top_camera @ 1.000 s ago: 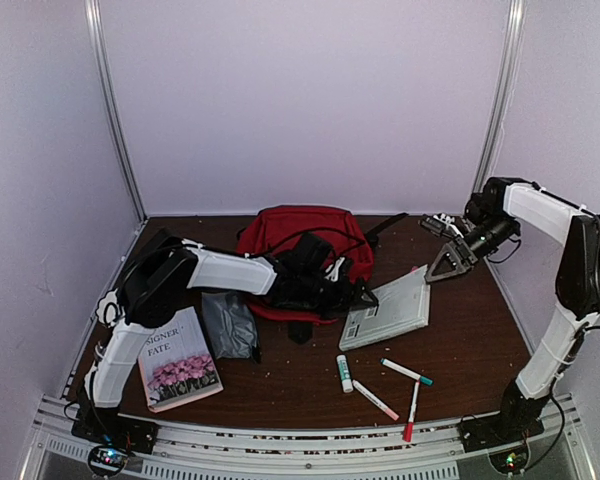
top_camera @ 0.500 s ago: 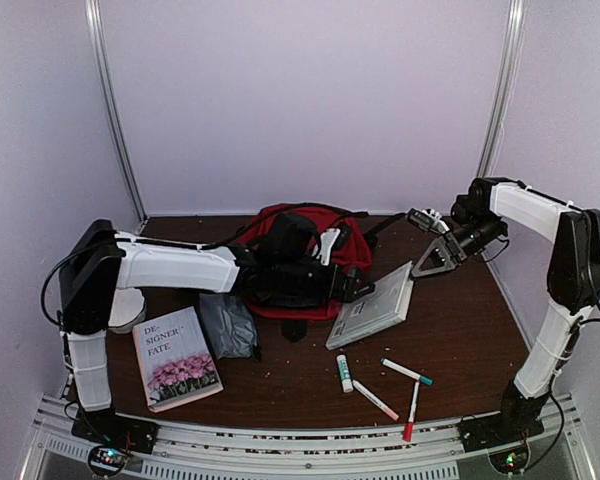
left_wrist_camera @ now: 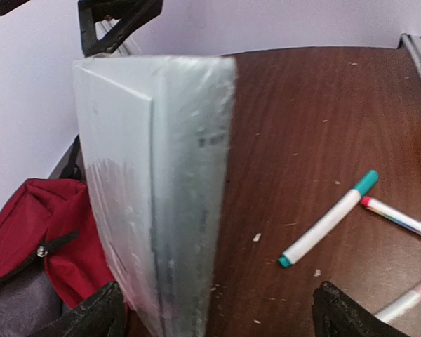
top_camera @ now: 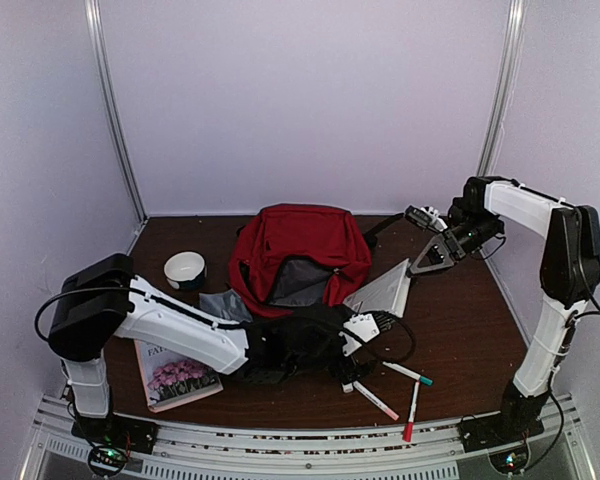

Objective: Pack the student bag
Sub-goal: Pick up the book at the center of the board.

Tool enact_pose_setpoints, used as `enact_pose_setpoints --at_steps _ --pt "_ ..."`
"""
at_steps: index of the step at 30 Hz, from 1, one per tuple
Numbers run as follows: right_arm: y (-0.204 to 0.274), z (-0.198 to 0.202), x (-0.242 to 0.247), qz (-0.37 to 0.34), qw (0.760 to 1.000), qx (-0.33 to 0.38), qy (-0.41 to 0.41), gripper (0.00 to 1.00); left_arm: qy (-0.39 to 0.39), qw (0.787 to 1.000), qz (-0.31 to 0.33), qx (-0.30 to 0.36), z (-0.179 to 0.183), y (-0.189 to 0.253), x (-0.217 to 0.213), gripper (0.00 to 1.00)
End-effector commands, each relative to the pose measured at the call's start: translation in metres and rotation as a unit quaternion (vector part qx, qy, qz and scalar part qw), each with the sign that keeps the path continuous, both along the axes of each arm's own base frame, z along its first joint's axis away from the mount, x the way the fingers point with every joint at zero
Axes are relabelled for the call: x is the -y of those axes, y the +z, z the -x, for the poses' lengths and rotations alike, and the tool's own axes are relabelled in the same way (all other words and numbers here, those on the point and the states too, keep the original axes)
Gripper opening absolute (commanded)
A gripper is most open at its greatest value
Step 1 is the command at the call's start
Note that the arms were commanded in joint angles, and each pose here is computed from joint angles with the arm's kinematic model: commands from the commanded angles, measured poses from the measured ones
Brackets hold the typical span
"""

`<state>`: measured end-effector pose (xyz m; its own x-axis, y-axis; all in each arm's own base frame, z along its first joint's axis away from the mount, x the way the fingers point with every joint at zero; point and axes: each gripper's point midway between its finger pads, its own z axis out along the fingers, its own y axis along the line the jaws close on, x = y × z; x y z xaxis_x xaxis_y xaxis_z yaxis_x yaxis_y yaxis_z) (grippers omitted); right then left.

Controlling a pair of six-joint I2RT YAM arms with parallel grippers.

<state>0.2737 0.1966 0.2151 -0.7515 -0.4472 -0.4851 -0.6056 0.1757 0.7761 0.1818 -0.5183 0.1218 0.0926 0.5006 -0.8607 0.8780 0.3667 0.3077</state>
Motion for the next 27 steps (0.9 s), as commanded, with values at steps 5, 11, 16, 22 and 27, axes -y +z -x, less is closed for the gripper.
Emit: enact_pose_setpoints --at_steps 5,11,16,22,27 --pt "0.007 0.001 -0.008 -0.024 1.0 0.007 0.009 0.55 0.125 0.981 0.041 0.146 -0.065 0.04 0.012 0.82" --pt "0.01 0.003 -0.008 -0.023 1.0 0.003 0.006 0.55 0.052 0.985 0.091 0.14 -0.043 0.065 0.03 0.54" --pt "0.047 0.013 0.004 0.006 0.998 0.056 -0.015 0.57 0.021 0.982 0.143 0.122 -0.027 0.093 0.037 0.23" --pt "0.103 0.021 0.029 0.059 0.982 0.163 -0.08 0.67 -0.013 0.971 0.212 0.107 -0.014 0.161 0.044 0.15" --pt "0.169 0.026 0.05 0.044 0.963 0.223 -0.145 0.72 -0.045 0.967 0.246 0.057 -0.013 0.227 0.046 0.09"
